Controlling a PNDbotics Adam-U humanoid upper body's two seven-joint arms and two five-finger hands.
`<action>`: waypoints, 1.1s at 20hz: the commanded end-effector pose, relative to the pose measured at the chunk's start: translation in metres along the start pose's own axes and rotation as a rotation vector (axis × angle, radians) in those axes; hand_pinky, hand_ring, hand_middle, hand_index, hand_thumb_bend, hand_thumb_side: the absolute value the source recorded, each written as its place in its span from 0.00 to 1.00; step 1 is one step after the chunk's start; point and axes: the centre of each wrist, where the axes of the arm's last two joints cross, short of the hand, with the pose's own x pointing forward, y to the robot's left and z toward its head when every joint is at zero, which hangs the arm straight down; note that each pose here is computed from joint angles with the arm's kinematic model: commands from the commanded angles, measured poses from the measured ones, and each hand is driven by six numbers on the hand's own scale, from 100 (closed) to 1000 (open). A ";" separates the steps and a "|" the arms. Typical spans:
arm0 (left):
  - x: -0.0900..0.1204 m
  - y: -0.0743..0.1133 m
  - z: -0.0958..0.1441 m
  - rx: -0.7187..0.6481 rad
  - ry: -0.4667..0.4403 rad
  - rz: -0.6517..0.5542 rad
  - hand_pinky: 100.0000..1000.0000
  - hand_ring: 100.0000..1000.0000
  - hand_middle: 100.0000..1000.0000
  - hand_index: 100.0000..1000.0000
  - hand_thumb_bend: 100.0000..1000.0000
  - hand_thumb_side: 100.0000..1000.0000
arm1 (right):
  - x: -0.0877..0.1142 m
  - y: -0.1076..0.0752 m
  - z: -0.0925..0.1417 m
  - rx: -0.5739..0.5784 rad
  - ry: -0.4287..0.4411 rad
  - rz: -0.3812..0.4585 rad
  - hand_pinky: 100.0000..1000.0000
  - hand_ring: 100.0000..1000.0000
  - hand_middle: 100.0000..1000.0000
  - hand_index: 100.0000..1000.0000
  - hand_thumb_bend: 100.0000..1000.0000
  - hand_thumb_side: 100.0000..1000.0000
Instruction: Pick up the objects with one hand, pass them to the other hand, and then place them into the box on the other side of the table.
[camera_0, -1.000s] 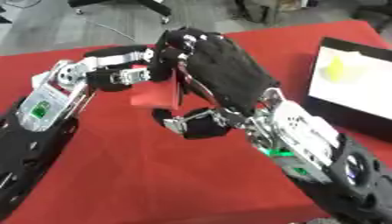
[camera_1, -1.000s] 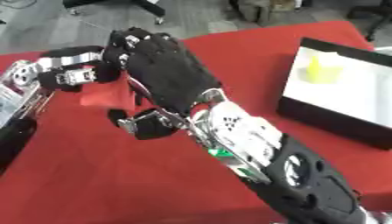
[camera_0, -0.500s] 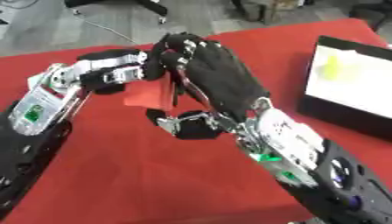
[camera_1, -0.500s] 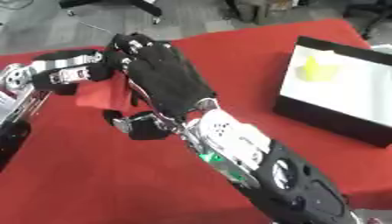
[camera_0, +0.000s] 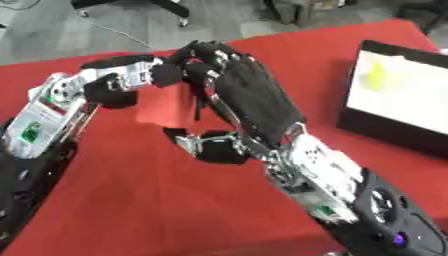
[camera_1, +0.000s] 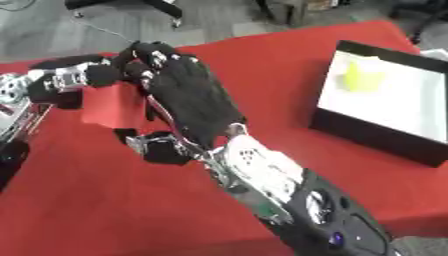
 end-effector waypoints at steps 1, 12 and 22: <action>0.038 0.015 0.007 0.025 -0.232 0.025 0.82 0.53 0.50 0.68 0.10 0.91 | -0.056 0.050 0.013 0.196 0.185 0.118 0.45 0.74 0.61 0.19 0.34 0.14; 0.035 0.025 0.006 0.065 -0.231 0.066 0.82 0.53 0.50 0.68 0.10 0.91 | -0.034 0.031 0.006 0.237 0.031 0.149 0.53 0.76 0.65 0.20 0.28 0.16; 0.030 0.030 0.007 0.095 -0.221 0.090 0.82 0.53 0.51 0.69 0.14 0.94 | -0.018 0.012 0.002 0.282 -0.094 0.193 0.65 0.78 0.71 0.22 0.21 0.19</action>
